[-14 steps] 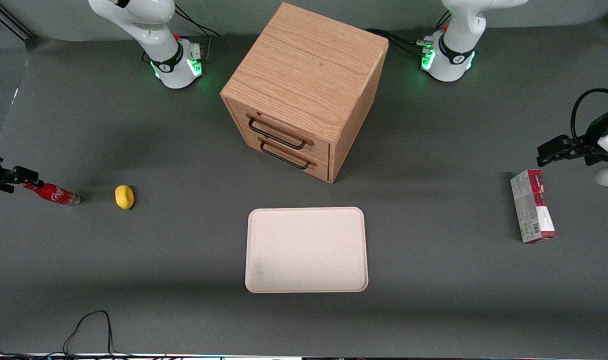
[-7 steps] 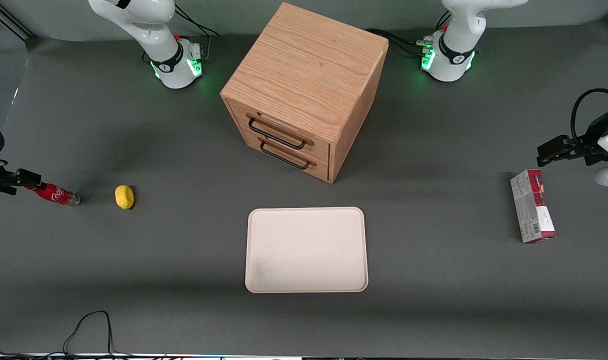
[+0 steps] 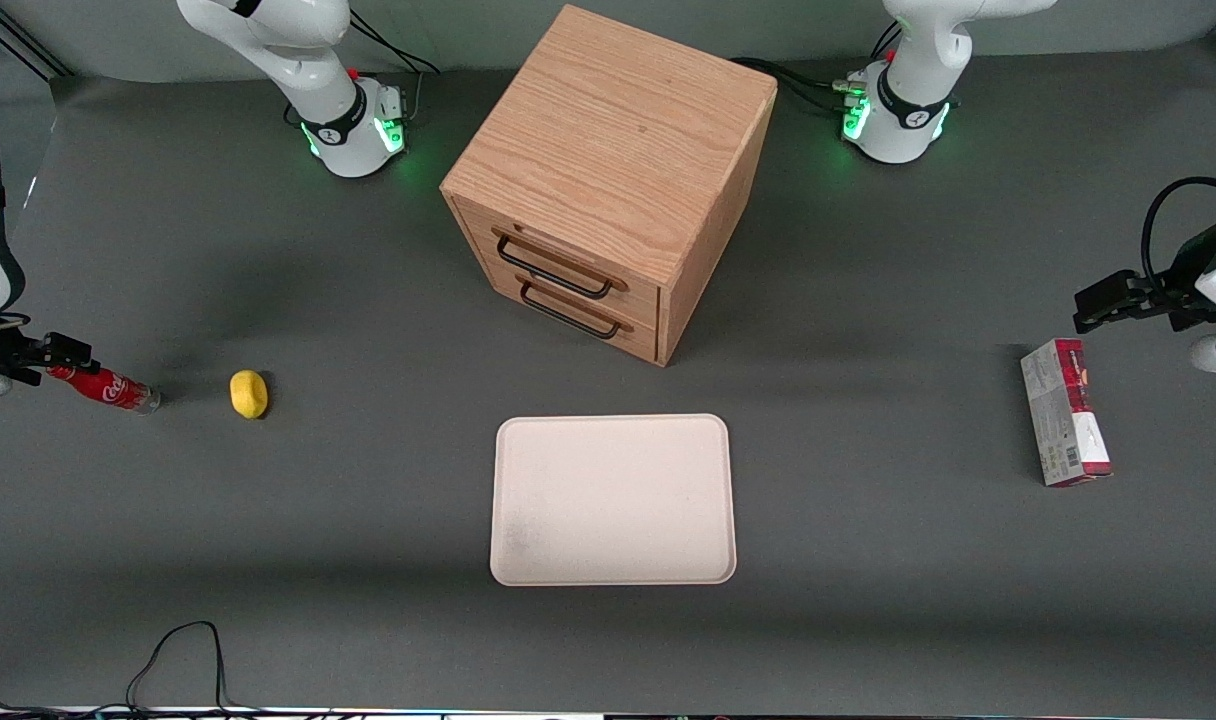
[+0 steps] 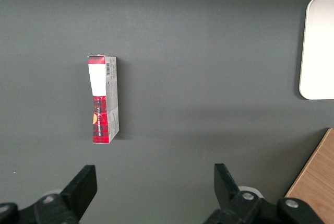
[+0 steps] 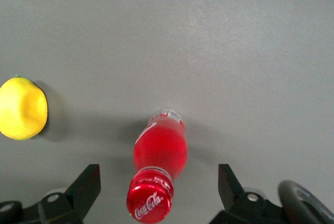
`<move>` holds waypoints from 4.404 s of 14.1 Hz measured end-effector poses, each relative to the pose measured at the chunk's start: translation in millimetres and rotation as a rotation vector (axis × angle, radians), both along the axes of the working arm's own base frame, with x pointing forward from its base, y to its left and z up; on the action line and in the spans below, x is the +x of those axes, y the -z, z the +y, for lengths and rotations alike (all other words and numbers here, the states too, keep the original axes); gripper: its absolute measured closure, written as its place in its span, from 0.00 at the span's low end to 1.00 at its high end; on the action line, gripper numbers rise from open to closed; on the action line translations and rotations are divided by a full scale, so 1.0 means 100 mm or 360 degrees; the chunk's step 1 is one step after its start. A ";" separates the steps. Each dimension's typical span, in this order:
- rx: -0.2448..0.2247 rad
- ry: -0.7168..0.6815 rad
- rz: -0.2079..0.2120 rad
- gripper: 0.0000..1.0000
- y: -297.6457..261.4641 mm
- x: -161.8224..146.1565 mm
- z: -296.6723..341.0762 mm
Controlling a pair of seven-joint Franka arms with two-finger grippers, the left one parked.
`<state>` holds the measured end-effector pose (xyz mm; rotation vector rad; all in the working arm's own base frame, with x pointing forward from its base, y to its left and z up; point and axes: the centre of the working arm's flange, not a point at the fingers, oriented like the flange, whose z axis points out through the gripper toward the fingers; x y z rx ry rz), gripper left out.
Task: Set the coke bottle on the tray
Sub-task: 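Lower the open right gripper around the bottle's neck, then close the right gripper on the red Coca-Cola bottle, then lift the bottle and carry it with the right gripper toward the cream tray, then lower the bottle upright onto the tray and open the right gripper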
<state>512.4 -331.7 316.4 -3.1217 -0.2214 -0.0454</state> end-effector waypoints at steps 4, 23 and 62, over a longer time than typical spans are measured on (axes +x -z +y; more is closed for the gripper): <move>-0.0001 -0.0006 -0.0006 0.15 -0.02 0.00 0.00; 0.0049 -0.0270 -0.0016 0.68 -2.63 0.55 0.37; -0.0032 -0.0617 -0.0180 0.68 -1.29 1.79 6.92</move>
